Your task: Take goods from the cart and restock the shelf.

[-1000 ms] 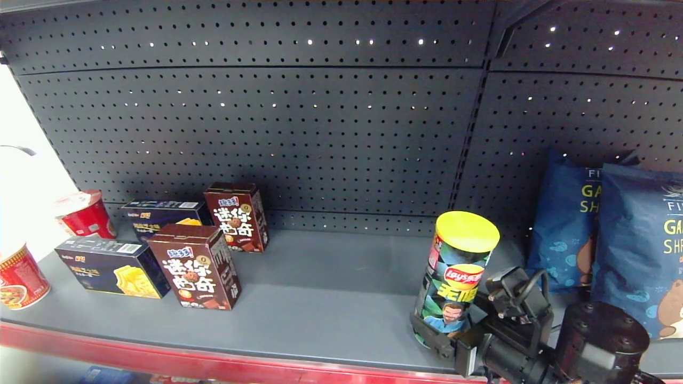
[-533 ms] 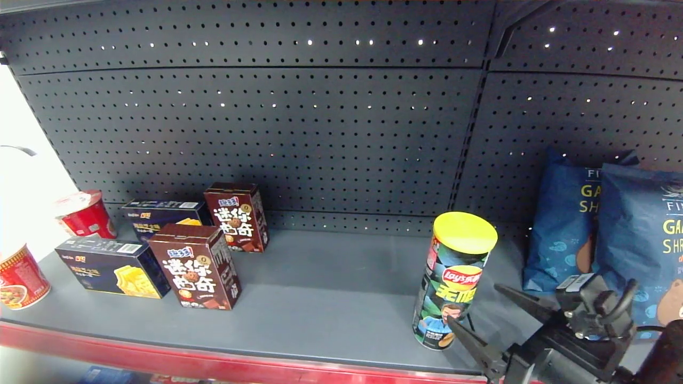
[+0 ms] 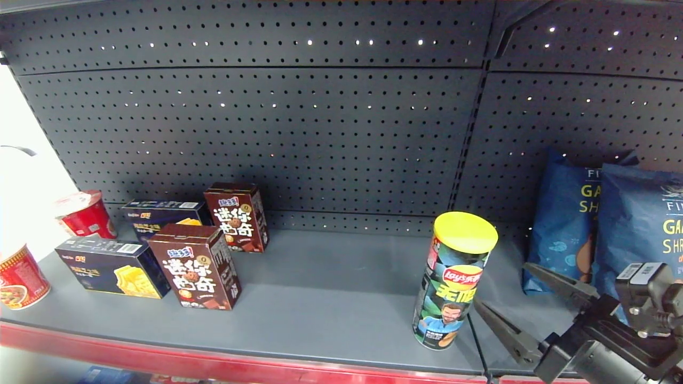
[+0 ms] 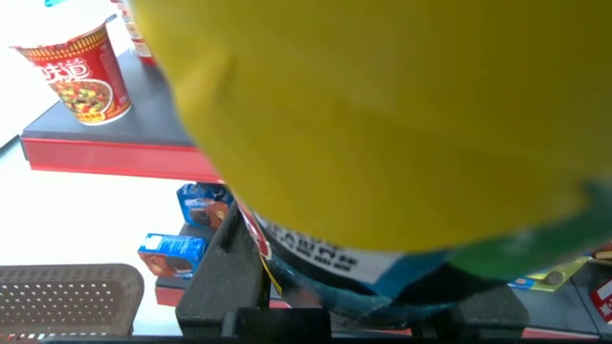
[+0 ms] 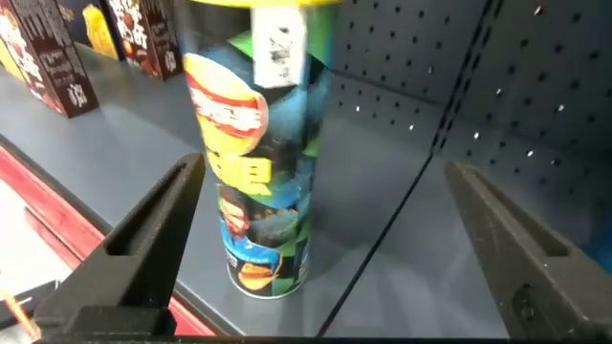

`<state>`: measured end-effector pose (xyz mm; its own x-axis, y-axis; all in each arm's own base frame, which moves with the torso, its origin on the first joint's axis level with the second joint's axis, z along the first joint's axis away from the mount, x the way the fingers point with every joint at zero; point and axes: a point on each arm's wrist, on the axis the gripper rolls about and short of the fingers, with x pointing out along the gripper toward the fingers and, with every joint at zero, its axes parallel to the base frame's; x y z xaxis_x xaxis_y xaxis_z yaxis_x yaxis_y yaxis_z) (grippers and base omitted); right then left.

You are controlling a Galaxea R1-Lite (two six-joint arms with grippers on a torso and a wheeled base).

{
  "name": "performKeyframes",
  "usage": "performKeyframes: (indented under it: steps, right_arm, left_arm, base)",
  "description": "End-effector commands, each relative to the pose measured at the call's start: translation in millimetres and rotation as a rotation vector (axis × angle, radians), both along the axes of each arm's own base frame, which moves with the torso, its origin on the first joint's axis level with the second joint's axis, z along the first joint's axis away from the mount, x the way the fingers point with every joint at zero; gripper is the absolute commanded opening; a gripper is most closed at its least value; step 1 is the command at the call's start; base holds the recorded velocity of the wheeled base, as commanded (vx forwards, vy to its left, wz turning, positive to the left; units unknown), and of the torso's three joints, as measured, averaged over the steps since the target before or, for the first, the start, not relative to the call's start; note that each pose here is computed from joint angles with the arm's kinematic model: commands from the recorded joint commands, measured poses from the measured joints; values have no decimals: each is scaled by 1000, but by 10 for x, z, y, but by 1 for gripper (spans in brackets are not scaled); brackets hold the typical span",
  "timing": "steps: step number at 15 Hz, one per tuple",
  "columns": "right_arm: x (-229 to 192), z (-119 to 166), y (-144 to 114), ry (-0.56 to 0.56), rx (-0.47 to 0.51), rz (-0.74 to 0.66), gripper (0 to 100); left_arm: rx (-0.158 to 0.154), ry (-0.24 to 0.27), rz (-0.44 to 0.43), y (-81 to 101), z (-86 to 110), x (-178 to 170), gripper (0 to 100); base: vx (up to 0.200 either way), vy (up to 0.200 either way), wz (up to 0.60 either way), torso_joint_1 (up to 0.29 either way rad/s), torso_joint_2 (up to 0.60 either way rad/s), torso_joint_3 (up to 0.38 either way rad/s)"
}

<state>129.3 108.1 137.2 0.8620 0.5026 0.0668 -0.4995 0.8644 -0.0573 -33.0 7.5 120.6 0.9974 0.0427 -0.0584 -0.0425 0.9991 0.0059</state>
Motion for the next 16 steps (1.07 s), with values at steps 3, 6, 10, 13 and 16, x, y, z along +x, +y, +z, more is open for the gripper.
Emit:
performKeyframes:
  steps: [3,6,10,13,16]
  right_arm:
    - [-67,102,-58,-59,-7,5,100]
    - [-132,212,-138,-91,-3,-12,100]
    - [-253,203,-344,-103,-57,-82,100]
    - [-411,245,-546,-117,-51,-151,100]
    - [-707,142,-805,-64,-86,-230,100]
  left_arm:
    - [1,4,-1,-1,-5,4,0]
    - [1,4,0,0,-10,4,0]
    - [1,14,0,-2,-46,18,0]
    - [3,24,0,-3,-73,27,0]
    - [5,25,3,-4,-77,28,0]
  base:
    - [0,0,0,0,0,0]
    - [0,0,0,0,0,0]
    - [0,0,0,0,0,0]
    - [0,0,0,0,0,0]
    - [0,0,0,0,0,0]
